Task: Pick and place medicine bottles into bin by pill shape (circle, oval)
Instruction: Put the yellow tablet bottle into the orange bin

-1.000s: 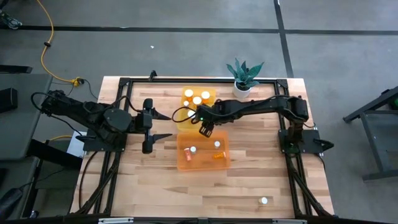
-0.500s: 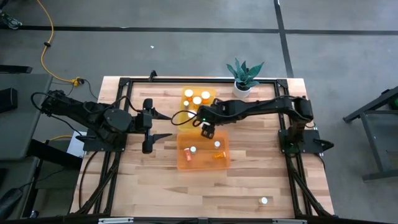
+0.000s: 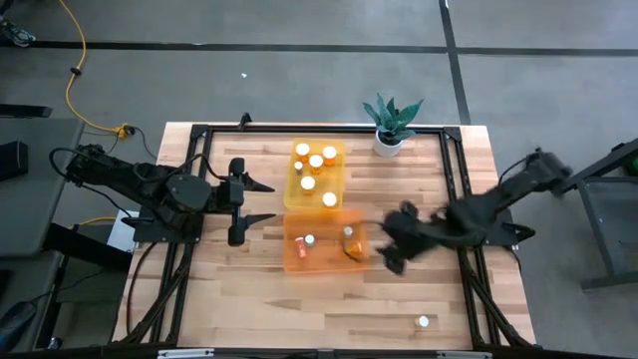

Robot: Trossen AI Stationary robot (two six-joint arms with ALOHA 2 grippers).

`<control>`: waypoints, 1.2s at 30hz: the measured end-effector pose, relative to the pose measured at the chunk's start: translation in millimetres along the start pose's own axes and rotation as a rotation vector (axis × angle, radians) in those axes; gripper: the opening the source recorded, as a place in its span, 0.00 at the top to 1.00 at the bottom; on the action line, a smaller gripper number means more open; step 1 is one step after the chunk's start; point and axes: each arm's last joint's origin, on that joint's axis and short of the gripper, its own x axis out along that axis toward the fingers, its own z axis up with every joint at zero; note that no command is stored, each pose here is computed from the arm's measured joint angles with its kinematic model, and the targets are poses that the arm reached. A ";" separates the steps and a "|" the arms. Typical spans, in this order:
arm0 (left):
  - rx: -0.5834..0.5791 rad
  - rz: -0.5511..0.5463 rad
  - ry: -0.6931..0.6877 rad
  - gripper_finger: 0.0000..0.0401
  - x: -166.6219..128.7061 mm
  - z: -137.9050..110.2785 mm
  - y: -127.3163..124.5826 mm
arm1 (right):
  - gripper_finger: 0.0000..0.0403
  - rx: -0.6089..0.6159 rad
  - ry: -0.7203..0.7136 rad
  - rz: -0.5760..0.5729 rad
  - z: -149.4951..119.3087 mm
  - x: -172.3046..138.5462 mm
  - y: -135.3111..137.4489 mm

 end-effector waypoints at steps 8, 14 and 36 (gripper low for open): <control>-0.035 0.003 -0.001 0.34 0.0 0.0 0.1 | 0.33 0.202 -0.057 0.280 -77.5 -35.0 40.8; -0.069 0.010 0.000 0.34 0.1 0.0 0.2 | 0.33 0.274 0.313 0.016 -113.1 -15.9 71.4; -0.154 0.008 0.001 0.34 0.0 -0.3 0.0 | 0.33 0.248 0.641 -0.293 -153.6 23.6 168.8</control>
